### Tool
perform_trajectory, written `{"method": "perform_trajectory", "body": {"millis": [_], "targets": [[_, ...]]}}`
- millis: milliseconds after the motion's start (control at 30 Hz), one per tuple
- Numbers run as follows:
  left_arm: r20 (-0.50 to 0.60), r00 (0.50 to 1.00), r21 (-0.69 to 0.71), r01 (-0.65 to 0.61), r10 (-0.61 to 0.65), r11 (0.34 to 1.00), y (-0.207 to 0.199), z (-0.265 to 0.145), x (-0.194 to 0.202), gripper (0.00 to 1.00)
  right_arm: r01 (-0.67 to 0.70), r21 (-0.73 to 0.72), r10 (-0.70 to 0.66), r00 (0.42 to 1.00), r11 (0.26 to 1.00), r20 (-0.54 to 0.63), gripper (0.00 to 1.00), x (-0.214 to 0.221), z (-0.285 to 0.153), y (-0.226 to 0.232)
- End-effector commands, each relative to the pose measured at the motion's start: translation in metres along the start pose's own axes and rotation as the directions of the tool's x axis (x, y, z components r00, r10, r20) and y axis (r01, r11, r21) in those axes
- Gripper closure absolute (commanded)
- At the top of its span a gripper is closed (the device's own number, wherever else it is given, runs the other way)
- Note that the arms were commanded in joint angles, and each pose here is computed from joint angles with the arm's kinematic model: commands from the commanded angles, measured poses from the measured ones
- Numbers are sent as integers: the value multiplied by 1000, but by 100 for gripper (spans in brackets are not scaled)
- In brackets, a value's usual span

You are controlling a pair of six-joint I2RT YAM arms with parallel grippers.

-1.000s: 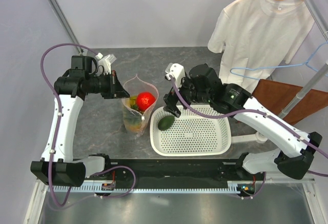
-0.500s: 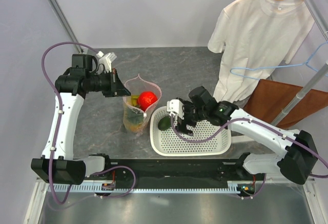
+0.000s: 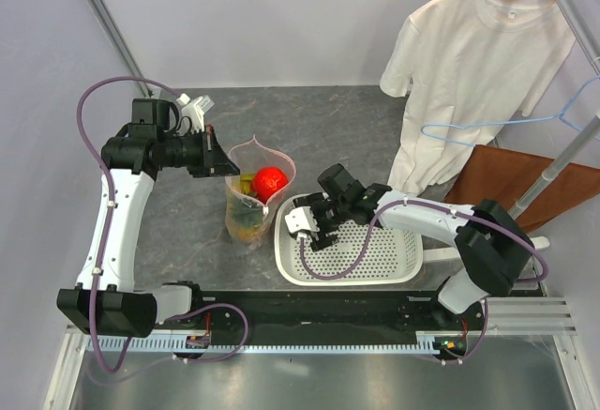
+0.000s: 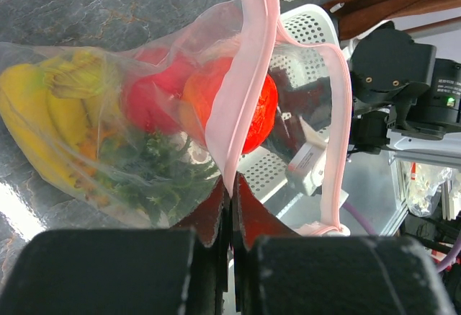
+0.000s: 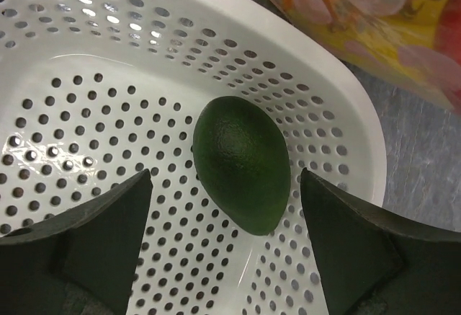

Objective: Place the food in the zip-top bag and seal the zipper
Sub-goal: Pick up the fake vegetable from the bin.

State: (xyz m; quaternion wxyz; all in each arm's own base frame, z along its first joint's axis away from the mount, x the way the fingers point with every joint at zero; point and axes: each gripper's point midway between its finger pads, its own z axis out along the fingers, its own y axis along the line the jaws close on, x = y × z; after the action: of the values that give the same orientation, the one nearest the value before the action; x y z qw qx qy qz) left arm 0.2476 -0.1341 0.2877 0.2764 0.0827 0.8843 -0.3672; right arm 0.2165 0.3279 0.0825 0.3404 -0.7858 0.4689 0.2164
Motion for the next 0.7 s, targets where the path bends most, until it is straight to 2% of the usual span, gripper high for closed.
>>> {"method": "perform_trajectory", "body": {"millis": [0,133,300,333,400,433,533,667], "targets": [[15,1000,30,-1,1,1000,-4,2,-3,98,146,-8,-145,988,989,46,12,-10,12,-7],[12,1000,26,2,-3,1000,-2,3,-3,98,139,-50,-140,990,989,-8,24,8,21,-1],[16,1000,15,-4,4,1000,0,3,-3,98,139,-90,-142,989,986,-31,32,19,24,10],[16,1000,15,-6,5,1000,0,3,-3,98,134,-98,-139,990,986,-38,39,21,23,12],[16,1000,9,-9,9,1000,1,3,-3,98,131,-91,-136,990,987,-44,45,18,17,10],[16,1000,5,-7,7,1000,3,3,-2,98,118,-93,-124,991,989,-60,53,18,12,11],[13,1000,0,-9,9,1000,5,4,-1,98,66,-57,-69,997,996,-46,67,-6,-15,2],[19,1000,4,-7,7,1000,4,4,-2,98,9,66,-13,997,998,72,79,-73,-80,-13]]}}
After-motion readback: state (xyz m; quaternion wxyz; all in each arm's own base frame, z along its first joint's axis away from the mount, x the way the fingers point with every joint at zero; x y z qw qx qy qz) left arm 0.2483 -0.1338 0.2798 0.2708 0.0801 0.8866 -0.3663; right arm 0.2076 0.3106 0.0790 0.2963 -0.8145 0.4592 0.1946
